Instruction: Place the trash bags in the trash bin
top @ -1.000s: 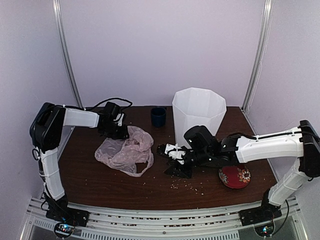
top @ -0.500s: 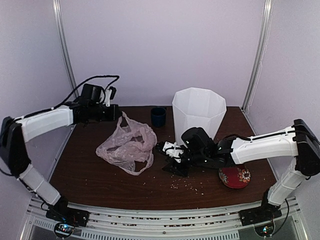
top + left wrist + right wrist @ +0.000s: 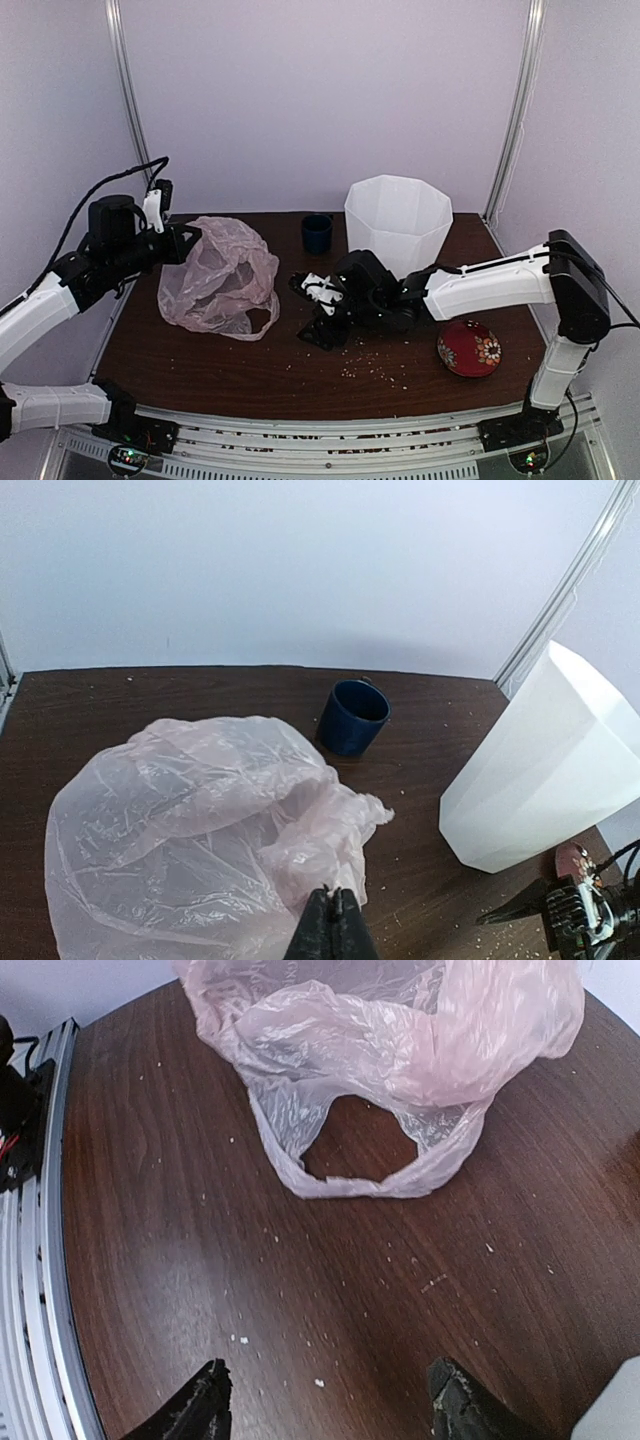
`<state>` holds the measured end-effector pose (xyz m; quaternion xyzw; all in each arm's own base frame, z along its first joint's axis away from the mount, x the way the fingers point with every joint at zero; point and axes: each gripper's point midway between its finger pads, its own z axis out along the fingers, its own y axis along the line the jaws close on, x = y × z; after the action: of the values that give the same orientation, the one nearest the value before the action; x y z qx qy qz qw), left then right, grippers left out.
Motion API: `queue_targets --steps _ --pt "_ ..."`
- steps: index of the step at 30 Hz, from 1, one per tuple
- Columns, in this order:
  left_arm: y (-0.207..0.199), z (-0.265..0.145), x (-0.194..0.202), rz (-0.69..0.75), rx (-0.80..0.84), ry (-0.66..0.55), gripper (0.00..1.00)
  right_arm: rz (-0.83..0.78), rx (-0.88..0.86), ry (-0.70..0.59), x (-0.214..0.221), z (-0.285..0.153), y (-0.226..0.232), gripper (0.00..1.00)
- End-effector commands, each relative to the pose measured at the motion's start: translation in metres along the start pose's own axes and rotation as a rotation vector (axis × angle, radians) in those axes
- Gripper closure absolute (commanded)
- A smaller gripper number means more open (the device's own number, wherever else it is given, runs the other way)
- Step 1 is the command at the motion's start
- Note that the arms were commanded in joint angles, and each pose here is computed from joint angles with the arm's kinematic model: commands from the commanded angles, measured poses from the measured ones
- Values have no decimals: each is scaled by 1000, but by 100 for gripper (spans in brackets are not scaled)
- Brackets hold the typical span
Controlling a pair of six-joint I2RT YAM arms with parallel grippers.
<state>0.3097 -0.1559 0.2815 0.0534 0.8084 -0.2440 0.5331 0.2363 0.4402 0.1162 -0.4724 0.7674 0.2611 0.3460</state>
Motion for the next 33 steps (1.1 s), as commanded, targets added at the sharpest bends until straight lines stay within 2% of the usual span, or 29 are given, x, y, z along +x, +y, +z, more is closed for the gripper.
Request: queue_targets --steps 1,13,18,23,26,28,32,33 --pt "7 -10 -5 2 -47 -37 100 115 -46 0 -8 28 4 31" --pt "16 -9 15 17 -74 15 100 237 7 41 -9 104 -12 31" --pt "19 -8 33 8 -69 50 100 268 33 84 1 121 -17 30" --pt "22 -10 47 0 -65 80 100 276 144 153 18 133 -33 33" --pt "24 -12 53 -4 -70 87 100 260 205 191 32 132 -37 47" --pt "26 -13 59 -7 -77 100 100 251 231 213 38 127 -38 62" --pt "30 -10 80 -16 -75 163 100 204 252 195 30 107 -47 100" --pt "30 -9 87 -21 -70 187 100 184 254 176 21 100 -49 100"
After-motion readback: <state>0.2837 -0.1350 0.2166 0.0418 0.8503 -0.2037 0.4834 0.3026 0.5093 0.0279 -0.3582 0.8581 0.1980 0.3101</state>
